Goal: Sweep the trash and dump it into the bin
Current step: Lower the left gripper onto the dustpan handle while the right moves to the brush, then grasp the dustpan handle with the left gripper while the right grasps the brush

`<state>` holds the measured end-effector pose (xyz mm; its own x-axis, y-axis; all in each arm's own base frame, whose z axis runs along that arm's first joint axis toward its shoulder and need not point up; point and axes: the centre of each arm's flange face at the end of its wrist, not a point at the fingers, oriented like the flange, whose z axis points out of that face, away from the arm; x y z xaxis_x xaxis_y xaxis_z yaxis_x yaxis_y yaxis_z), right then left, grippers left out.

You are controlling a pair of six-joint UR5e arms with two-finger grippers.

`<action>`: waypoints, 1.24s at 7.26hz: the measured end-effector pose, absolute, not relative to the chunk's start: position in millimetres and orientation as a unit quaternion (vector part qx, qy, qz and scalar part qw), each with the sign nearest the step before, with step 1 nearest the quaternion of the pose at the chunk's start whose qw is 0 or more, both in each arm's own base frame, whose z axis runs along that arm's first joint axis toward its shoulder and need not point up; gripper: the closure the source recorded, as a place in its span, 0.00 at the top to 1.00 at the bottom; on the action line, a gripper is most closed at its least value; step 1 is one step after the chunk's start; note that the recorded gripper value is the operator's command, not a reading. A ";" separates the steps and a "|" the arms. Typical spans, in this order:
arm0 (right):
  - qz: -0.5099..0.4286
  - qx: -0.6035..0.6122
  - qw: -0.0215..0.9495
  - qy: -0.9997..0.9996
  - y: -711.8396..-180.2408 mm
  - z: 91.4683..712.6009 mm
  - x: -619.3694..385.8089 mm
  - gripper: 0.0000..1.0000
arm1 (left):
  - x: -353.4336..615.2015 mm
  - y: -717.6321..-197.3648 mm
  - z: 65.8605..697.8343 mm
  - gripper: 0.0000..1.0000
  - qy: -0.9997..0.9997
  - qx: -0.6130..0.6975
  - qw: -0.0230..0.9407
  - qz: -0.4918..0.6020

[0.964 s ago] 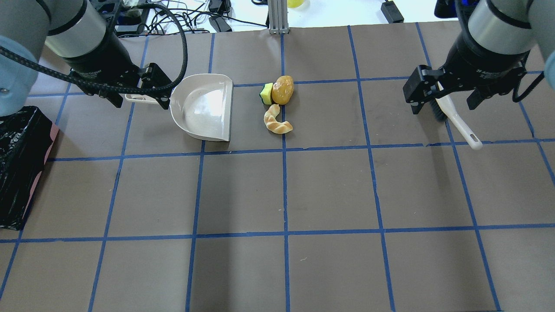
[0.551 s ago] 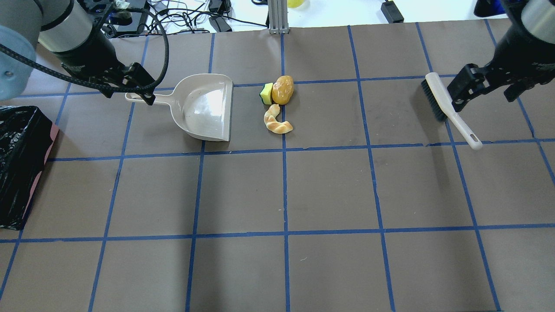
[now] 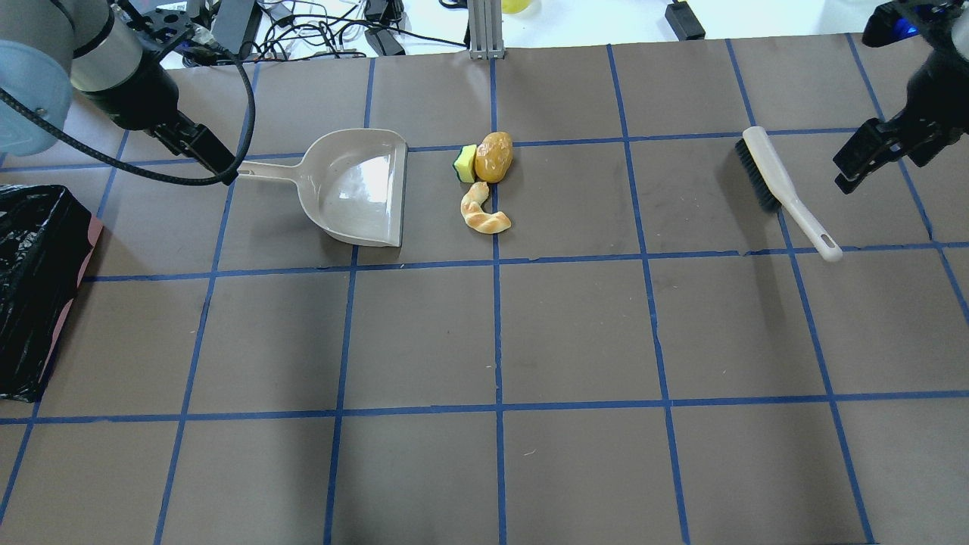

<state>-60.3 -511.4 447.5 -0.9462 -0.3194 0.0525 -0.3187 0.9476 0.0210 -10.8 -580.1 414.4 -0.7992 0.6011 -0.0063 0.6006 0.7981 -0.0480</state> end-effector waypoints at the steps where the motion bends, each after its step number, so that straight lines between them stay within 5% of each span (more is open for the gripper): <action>1: -0.005 0.167 0.029 -0.986 -527.6 427.7 -76.7 1.00 | -6.0 -590.9 402.8 1.00 -0.935 -0.354 0.005 0.022; 9: -0.043 0.140 0.006 -0.989 -601.8 272.5 -119.5 0.99 | 5.4 -651.1 316.3 1.00 -0.818 -0.573 -0.041 -0.010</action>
